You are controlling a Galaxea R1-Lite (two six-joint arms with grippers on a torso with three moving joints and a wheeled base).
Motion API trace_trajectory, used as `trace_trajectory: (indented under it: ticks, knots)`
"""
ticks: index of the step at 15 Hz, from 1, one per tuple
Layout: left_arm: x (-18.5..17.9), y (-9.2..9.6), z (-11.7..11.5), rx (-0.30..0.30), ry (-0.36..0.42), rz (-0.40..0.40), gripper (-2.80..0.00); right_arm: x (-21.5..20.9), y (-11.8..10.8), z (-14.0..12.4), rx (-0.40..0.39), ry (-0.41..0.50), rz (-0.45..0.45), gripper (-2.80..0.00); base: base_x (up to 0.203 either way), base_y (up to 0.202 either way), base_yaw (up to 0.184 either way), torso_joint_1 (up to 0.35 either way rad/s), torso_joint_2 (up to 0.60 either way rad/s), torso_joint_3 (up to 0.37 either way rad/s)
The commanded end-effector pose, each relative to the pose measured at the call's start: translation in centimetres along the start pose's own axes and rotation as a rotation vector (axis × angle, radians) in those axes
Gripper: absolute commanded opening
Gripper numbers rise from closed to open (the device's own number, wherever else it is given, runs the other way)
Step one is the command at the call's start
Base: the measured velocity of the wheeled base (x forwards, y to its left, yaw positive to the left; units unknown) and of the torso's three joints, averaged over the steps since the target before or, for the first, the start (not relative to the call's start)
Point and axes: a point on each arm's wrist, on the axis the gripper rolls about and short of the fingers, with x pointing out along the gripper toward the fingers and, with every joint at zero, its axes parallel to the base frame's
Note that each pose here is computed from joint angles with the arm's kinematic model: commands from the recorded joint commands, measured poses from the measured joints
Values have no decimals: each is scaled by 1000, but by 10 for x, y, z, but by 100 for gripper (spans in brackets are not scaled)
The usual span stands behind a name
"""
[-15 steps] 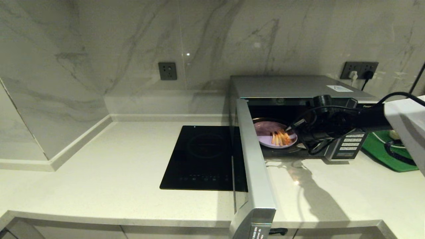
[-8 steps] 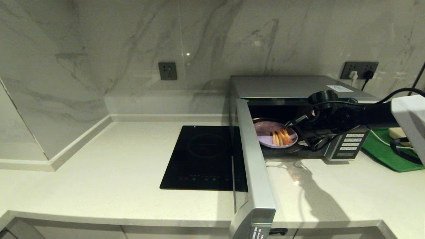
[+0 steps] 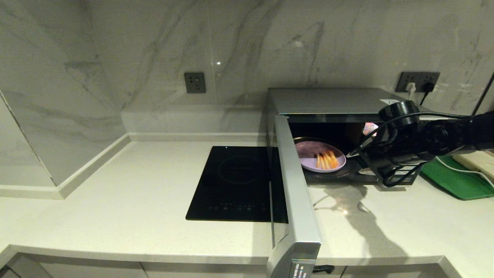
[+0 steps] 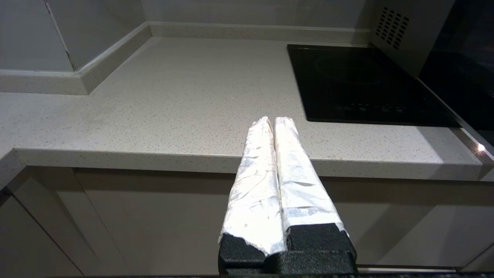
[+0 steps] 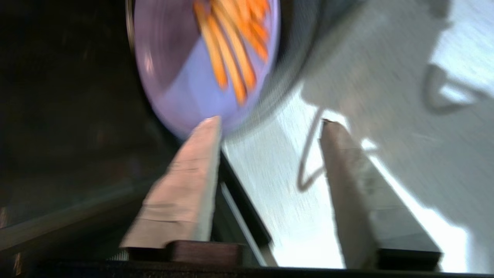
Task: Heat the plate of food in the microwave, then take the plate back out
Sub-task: Close the microwave oven
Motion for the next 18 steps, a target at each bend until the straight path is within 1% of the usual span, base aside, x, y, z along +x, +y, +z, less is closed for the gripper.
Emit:
trace_trajectory:
  ticks: [1,4,5,6,8,9,10,11,12,13,15,16,18]
  knots:
    - [0,0,0,-1,-1,1,-280,-64,-4,-6,-16,-25,71,-280,0,0,0,0,0,0]
    - [0,0,0,-1,-1,1,-280,-134,-19,-30,-67,-31,159,-280,0,0,0,0,0,0]
    - [0,0,0,-1,-2,1,-280,-154,-24,-41,-99,-22,189,-280,0,0,0,0,0,0]
    - [0,0,0,-1,-2,1,-280,-177,-30,-55,-153,4,216,-280,0,0,0,0,0,0]
    - [0,0,0,-1,-1,1,-280,-215,-39,-90,-319,114,265,-280,0,0,0,0,0,0]
    - [0,0,0,-1,-2,1,-280,-233,-44,-104,-417,175,283,-280,0,0,0,0,0,0]
    - [0,0,0,-1,-2,1,-280,-250,-51,-114,-521,240,280,-280,0,0,0,0,0,0]
    - [0,0,0,-1,-2,1,-280,-265,-55,-118,-617,282,273,-280,0,0,0,0,0,0]
    - [0,0,0,-1,-3,1,-280,-278,-56,-118,-727,294,285,-280,0,0,0,0,0,0]
    - [0,0,0,-1,-2,1,-280,-288,-55,-115,-797,287,303,-280,0,0,0,0,0,0]
    - [0,0,0,-1,-1,1,-280,-304,-50,-110,-911,267,346,-280,0,0,0,0,0,0]
    - [0,0,0,-1,-1,1,-280,-311,-45,-111,-971,263,381,-280,0,0,0,0,0,0]
    - [0,0,0,-1,-2,1,-280,-310,-32,-115,-1036,279,410,-280,0,0,0,0,0,0]
